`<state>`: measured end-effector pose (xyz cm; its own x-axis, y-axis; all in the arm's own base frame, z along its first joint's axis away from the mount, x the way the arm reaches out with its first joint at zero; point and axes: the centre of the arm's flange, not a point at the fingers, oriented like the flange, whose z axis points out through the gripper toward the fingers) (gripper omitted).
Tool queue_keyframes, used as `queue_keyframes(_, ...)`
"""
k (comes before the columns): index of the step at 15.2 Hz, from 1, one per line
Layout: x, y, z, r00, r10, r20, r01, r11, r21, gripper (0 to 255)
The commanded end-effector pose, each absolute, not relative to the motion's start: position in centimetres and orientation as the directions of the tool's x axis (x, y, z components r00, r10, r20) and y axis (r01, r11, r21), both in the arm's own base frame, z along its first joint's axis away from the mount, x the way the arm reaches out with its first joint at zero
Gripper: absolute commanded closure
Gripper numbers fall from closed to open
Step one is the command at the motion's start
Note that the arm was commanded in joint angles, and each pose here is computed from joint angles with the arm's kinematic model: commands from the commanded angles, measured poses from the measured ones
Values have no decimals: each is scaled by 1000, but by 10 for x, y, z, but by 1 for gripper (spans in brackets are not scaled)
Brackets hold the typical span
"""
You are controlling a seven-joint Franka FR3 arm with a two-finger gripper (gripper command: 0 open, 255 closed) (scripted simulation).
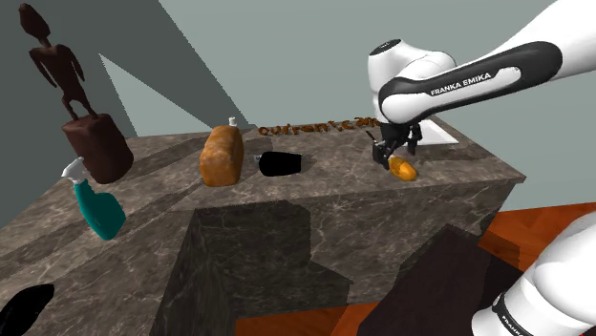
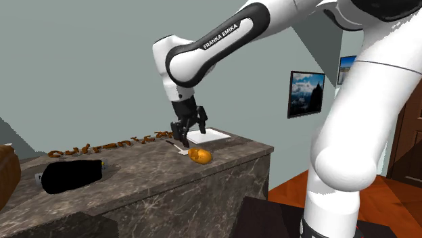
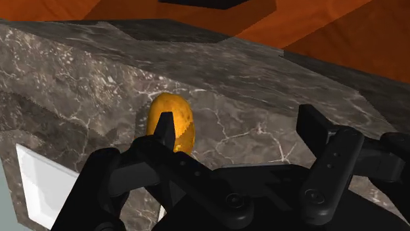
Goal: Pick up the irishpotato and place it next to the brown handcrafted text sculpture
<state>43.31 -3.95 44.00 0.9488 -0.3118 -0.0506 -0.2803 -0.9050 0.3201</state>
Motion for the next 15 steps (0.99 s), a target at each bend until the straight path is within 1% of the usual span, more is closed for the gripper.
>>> queue_keyframes(1, 447, -53, 421, 936, -347, -55, -305, -879, 366, 0)
queue_keyframes(9, 492, -115, 345, 873, -484, -59, -383, -755, 533, 0)
queue_keyframes(10, 495, -120, 340, 868, -492, -58, -386, -745, 543, 0)
queue_keyframes(15, 486, -132, 318, 868, -492, -58, -386, -745, 543, 0)
